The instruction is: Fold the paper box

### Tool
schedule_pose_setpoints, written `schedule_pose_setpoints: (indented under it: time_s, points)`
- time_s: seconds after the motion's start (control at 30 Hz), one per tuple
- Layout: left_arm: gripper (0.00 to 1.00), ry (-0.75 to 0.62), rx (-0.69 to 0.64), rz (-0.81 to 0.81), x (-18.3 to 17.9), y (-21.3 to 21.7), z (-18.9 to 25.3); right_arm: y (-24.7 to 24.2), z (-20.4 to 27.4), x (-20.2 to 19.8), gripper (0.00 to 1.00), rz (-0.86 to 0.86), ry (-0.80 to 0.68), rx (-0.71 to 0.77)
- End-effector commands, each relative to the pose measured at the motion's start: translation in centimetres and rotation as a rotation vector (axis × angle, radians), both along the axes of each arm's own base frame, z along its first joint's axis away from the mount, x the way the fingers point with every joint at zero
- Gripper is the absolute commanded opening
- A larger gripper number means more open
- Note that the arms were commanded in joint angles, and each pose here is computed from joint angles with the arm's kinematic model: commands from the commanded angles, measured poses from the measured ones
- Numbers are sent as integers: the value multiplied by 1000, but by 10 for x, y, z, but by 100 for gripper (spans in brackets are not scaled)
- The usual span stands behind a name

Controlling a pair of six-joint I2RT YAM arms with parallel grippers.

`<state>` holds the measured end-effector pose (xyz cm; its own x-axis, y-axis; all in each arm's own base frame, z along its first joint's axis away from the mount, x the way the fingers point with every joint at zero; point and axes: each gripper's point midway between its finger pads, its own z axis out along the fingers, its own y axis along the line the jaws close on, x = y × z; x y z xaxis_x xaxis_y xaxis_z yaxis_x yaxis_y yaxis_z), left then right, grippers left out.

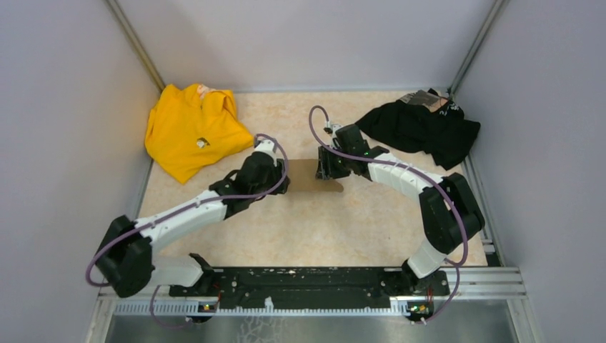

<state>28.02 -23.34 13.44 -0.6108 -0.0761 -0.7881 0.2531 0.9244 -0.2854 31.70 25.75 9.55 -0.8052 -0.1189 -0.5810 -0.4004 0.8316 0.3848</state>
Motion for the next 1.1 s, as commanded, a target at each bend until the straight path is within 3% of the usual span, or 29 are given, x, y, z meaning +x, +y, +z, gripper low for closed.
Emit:
schedule_pose_setpoints:
  time_s: [0.0, 0.23, 0.43, 0.57, 0.8, 0.9, 1.0, 1.03, 1.07]
  points:
    - [48, -26, -1, 8, 29, -26, -3, 0, -2, 3, 47, 16, -32, -38]
    - [45, 46, 126, 52, 53, -33, -48, -2, -16, 4, 46, 26, -9, -81]
    - [44, 77, 134, 78, 51, -29, -53, -8, -5, 7, 45, -3, -51, -88]
    - [44, 78, 131, 112, 49, -22, -37, -12, 25, 16, 46, -37, -132, -74]
    - [48, -21, 19, 140, 36, -7, 28, -36, 59, 18, 53, -130, -217, 0]
    - [58, -46, 10, 117, 28, 0, 31, -45, 59, 12, 60, -143, -201, 83]
    - [66, -34, -23, 98, 22, 2, 25, -49, 58, 8, 96, -134, -172, 200]
    - [92, -38, -46, 85, 21, 2, 24, -49, 58, 7, 98, -125, -155, 253]
    - [98, -45, -64, 73, 21, 2, 22, -49, 58, 5, 99, -115, -140, 300]
